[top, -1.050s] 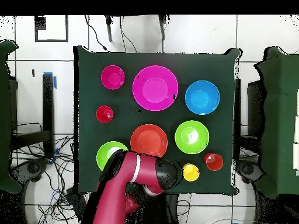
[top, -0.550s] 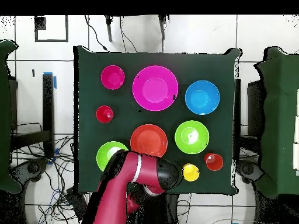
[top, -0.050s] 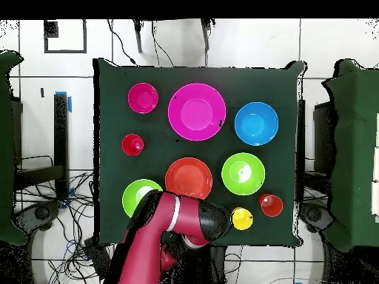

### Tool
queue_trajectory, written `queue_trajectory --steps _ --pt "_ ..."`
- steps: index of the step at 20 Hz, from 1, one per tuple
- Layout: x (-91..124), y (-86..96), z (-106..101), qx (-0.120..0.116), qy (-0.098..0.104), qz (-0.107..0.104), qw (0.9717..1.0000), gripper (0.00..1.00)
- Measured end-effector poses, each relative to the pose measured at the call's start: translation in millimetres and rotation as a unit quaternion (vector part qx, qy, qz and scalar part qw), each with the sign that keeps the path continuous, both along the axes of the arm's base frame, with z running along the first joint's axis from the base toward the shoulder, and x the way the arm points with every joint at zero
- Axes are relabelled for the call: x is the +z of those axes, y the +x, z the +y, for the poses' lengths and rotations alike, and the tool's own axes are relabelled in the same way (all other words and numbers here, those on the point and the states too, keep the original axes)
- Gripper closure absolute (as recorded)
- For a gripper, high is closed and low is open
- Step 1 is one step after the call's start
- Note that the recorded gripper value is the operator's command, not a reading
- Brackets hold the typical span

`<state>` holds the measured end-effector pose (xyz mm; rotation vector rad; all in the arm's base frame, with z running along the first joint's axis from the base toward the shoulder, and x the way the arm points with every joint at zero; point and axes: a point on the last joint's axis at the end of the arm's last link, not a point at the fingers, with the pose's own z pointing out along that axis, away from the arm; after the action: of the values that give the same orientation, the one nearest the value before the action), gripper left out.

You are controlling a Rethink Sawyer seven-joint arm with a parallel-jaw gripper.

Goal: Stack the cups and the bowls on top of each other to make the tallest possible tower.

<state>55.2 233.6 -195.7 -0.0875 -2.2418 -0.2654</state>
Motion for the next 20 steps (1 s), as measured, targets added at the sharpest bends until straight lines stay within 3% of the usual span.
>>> queue_trajectory --steps 12,15,16,20 --pt "-1 5.0 8 -0.007 0.011 0.004 0.9999 0.00" --pt "-1 11.6 15 -0.026 0.014 -0.002 0.9996 0.00" --pt "-4 20.2 23 -0.053 0.014 -0.015 0.9983 0.00" --pt "-9 31.2 32 -0.087 0.014 -0.038 0.9954 0.00"
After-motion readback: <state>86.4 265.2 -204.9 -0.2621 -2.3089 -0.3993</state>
